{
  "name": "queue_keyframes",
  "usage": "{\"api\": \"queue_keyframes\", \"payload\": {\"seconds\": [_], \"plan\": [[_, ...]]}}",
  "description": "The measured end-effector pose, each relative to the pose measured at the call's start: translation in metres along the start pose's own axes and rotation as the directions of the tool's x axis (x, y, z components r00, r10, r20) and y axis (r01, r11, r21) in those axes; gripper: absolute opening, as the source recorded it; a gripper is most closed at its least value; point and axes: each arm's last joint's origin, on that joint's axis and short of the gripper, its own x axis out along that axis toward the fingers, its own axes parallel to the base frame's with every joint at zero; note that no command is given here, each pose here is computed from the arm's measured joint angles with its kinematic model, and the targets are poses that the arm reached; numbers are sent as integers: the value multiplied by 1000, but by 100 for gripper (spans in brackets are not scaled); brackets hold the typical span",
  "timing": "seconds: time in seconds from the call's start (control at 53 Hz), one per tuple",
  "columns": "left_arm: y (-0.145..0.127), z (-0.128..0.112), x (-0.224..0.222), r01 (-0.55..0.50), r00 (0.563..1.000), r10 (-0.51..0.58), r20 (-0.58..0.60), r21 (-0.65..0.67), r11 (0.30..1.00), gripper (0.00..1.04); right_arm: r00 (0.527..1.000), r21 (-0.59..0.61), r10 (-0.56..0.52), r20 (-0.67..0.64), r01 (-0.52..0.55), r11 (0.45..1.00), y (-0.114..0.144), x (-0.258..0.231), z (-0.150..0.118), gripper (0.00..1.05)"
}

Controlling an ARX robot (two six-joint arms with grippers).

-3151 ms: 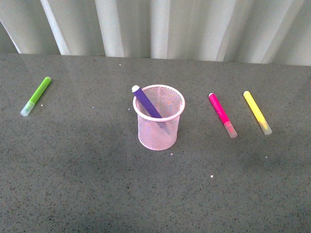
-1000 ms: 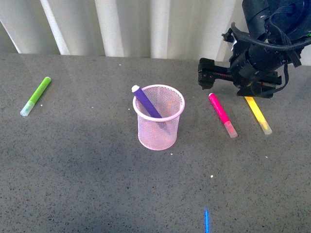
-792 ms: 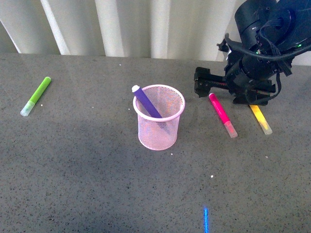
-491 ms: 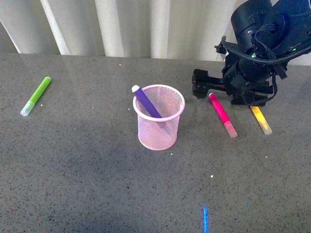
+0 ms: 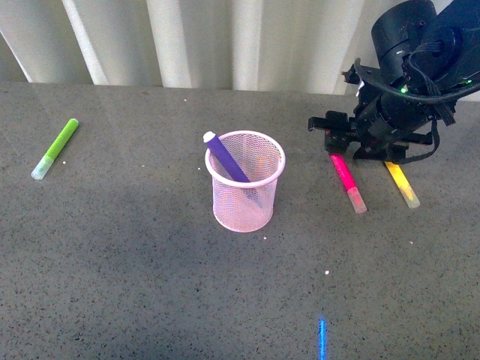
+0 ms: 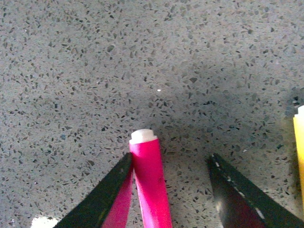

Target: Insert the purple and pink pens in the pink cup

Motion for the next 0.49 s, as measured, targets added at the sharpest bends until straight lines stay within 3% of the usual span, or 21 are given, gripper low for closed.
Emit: {"api": "queue_keyframes", "payload": {"seconds": [0.208,0.491], "plan": [[0,0,0,0,1000,0,0,0,1000,98,1000,26,2,12,-3,1000,-13,-4,1,12],[0,0,0,0,1000,0,0,0,1000,98,992,53,46,118,-53,997,-20,-18,4,11]]}}
